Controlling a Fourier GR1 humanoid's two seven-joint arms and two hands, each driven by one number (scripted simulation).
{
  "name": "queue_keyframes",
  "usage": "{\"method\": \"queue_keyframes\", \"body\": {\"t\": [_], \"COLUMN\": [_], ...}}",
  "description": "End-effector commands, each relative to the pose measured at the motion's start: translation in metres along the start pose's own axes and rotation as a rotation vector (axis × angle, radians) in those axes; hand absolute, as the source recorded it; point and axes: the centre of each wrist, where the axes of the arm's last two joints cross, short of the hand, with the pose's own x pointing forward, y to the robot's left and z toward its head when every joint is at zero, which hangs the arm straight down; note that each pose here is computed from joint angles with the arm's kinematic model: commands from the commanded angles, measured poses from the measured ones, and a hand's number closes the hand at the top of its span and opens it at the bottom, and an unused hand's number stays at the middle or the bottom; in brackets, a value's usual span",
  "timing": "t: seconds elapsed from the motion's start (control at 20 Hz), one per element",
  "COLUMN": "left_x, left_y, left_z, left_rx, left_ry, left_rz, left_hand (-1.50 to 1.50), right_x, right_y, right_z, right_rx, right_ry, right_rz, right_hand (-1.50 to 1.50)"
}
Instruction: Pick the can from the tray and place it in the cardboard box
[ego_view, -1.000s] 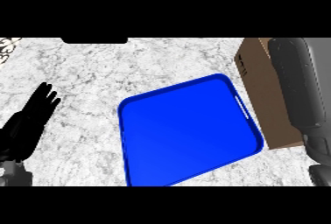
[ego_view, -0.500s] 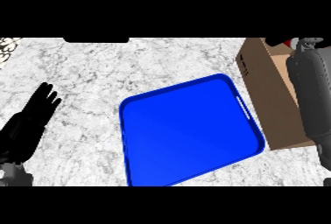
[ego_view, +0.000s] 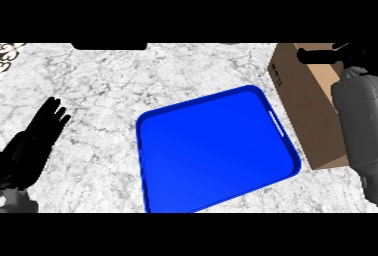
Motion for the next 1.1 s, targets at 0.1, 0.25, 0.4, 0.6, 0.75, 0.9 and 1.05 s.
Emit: {"method": "queue_keyframes", "body": {"t": [0.1,0.25,0.4,0.6,0.75,0.9,1.05], "left_x": [0.0,0.002,0.01,0.01,0.004,0.02,0.005], "left_y": [0.012,0.005,-0.005,0.015,-0.003,0.013,-0.005], "left_z": [-0.001,0.009,-0.007,0.008,0.002,0.002,0.011], "left_rx": [0.016,-0.006,0.003,0.005,0.023,0.029,0.017], "left_ry": [0.011,0.008,-0.003,0.005,0.023,-0.005,0.001], "left_rz": [-0.005,0.0,0.001,-0.001,0.002,0.004,-0.004], "left_hand": [0.0,0.0,0.0,0.0,0.0,0.0,0.0], "right_x": [-0.02,-0.036,-0.024,-0.036,-0.051,-0.082,-0.126], "right_y": [0.032,0.036,-0.008,-0.02,-0.007,-0.036,-0.053], "right_z": [0.009,0.006,0.003,0.008,0.023,0.023,0.029], "right_rx": [0.065,-0.056,-0.195,-0.3,-0.295,-0.331,-0.335], "right_ry": [-0.061,-0.103,-0.068,-0.027,-0.001,-0.006,0.013], "right_rz": [-0.075,-0.173,-0.434,-0.619,-0.707,-0.738,-0.769], "right_hand": [-1.5,-1.5,-1.5,-1.5,-1.5,-1.5,-1.5]}}
